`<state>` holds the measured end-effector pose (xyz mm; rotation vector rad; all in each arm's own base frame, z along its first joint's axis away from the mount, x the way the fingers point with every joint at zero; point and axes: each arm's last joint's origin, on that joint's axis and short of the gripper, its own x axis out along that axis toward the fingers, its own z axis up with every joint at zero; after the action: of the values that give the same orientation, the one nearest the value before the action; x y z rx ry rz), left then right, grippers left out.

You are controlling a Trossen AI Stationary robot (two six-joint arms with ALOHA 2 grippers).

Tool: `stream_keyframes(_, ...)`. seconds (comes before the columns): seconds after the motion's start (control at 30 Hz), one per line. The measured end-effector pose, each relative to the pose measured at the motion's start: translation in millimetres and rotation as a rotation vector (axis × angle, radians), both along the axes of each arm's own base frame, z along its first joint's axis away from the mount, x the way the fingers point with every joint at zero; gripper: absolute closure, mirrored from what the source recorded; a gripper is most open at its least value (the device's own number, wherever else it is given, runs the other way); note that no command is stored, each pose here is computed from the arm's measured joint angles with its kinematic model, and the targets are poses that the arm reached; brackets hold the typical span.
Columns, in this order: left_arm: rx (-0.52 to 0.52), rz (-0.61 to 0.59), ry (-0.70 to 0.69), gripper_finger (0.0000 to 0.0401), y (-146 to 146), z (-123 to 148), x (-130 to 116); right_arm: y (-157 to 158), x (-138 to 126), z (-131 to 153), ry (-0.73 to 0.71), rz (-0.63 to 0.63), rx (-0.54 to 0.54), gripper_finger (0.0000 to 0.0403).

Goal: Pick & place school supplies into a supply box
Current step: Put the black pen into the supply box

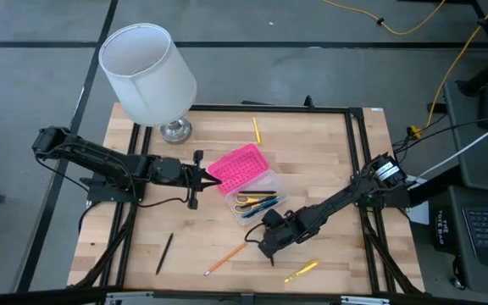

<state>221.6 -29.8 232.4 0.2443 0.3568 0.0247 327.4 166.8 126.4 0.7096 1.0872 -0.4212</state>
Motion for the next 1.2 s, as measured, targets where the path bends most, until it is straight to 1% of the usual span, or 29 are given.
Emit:
stream_keyframes(0.23,0.0,0.0,0.0,0.0395,0.0,0.0,0.0,-5.0,-3.0,-2.6,0.061,0.008,-0.019,0.0277)
stream_keyframes(0.47,0.0,0.0,0.0,0.0395,0.0,0.0,0.0,-7.4,-6.2,-4.2,0.098,0.102,-0.079,0.028)
stream_keyframes(0.6,0.0,0.0,-0.001,0.0395,0.1,0.1,0.0,-8.6,-8.1,-5.1,0.116,0.185,-0.122,0.0299)
stream_keyframes(0.7,0.0,0.0,0.0,0.0395,0.0,0.0,0.0,-8.6,-7.8,-4.5,0.124,0.287,-0.165,0.0322)
stream_keyframes(0.8,-0.008,0.003,-0.001,0.0395,0.0,0.0,0.0,-7.3,-5.2,-0.2,0.125,0.358,-0.19,0.0344)
stream_keyframes(0.9,-0.009,0.003,-0.001,0.0395,0.0,0.0,0.0,-5.1,-1.0,6.3,0.13,0.444,-0.212,0.0355)
stream_keyframes(1.03,-0.01,0.003,-0.001,0.0395,0.0,0.0,0.0,-4.3,0.4,9.6,0.142,0.514,-0.232,0.035)
stream_keyframes(1.2,-0.01,0.003,-0.001,0.0395,0.0,0.0,0.0,-7.2,-3.3,9.3,0.188,0.515,-0.265,0.0332)
